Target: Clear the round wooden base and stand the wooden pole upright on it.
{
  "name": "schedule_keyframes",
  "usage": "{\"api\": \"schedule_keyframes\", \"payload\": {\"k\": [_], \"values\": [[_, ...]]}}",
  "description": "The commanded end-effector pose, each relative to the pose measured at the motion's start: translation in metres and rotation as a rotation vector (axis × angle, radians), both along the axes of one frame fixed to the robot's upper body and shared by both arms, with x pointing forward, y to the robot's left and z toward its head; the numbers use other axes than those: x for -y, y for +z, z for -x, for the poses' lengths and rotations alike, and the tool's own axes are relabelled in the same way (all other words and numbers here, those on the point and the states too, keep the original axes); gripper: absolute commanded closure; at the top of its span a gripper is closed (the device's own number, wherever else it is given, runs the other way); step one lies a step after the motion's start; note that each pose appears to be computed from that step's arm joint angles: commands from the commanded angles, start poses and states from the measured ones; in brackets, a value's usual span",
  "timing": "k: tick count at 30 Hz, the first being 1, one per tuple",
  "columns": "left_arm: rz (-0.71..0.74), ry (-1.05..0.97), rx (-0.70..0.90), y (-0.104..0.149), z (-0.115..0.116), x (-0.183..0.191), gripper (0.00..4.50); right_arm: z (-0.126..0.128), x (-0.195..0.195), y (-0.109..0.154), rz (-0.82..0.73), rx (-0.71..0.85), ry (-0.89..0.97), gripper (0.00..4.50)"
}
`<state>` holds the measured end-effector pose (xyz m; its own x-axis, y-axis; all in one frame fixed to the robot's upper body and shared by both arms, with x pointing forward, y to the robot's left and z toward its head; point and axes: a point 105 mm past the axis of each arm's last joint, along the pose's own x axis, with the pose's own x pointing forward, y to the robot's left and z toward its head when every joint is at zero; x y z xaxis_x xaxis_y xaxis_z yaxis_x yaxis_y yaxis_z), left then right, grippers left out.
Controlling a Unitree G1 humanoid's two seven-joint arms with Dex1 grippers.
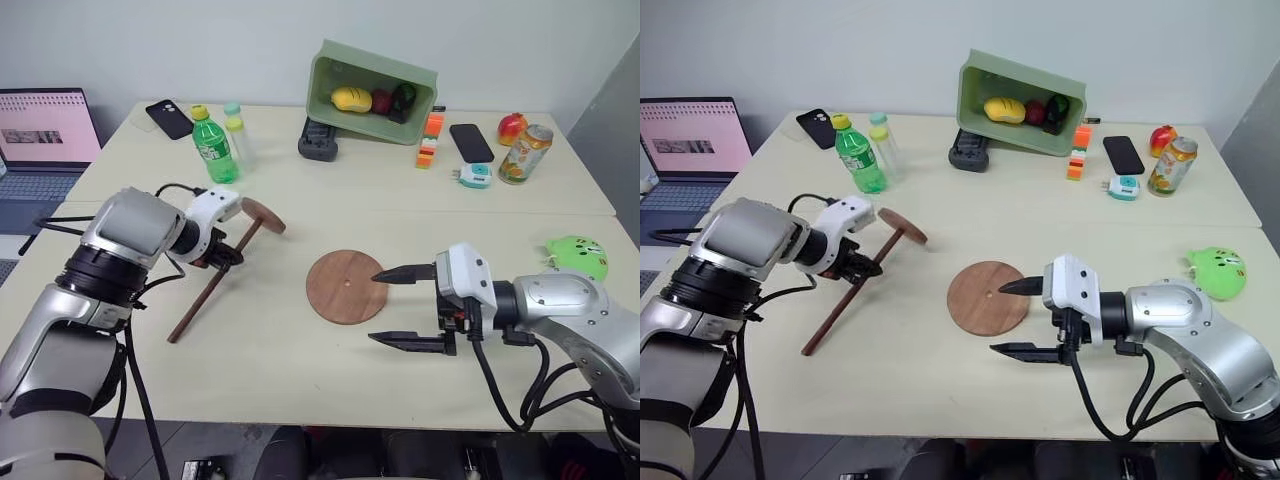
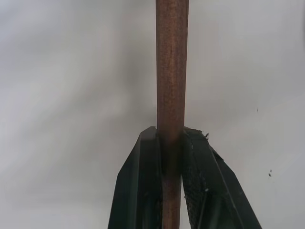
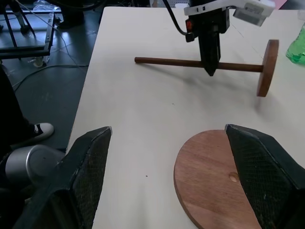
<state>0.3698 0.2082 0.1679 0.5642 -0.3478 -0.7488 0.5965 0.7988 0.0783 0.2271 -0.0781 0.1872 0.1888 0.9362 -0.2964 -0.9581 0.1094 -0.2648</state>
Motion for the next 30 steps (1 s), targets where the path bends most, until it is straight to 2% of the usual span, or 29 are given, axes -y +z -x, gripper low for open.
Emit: {"api": "schedule_keyframes", "payload": {"k": [1, 2, 3, 5, 8, 16, 23, 30], "values": [[0.222, -0.126, 0.397, 0.088, -0.018, 0.043, 4.25, 0.003, 0.008, 0.010, -0.004, 0.041, -0.024, 0.52], [0.336, -0.181, 0.517, 0.113, -0.017, 0.059, 4.25, 0.002, 0.013, 0.011, -0.008, 0.042, -0.052, 0.52], [0.414, -0.234, 0.585, 0.128, -0.010, 0.071, 4.25, 0.001, 0.017, 0.011, -0.009, 0.043, -0.084, 0.52], [0.506, -0.326, 0.663, 0.138, 0.003, 0.089, 4.25, -0.002, 0.024, 0.012, -0.015, 0.054, -0.137, 0.52], [0.574, -0.434, 0.714, 0.134, 0.022, 0.111, 4.25, -0.003, 0.031, 0.013, -0.027, 0.053, -0.194, 0.52], [0.770, -0.528, 0.756, 0.108, 0.049, 0.150, 4.25, 0.000, 0.034, -0.001, -0.031, 0.037, -0.282, 0.52], [0.797, -0.548, 0.806, 0.088, 0.057, 0.164, 4.25, 0.008, 0.030, -0.020, 0.002, 0.013, -0.303, 0.52], [0.787, -0.549, 0.809, 0.073, 0.059, 0.166, 4.25, 0.008, 0.031, -0.022, -0.002, 0.004, -0.323, 0.52]]}}
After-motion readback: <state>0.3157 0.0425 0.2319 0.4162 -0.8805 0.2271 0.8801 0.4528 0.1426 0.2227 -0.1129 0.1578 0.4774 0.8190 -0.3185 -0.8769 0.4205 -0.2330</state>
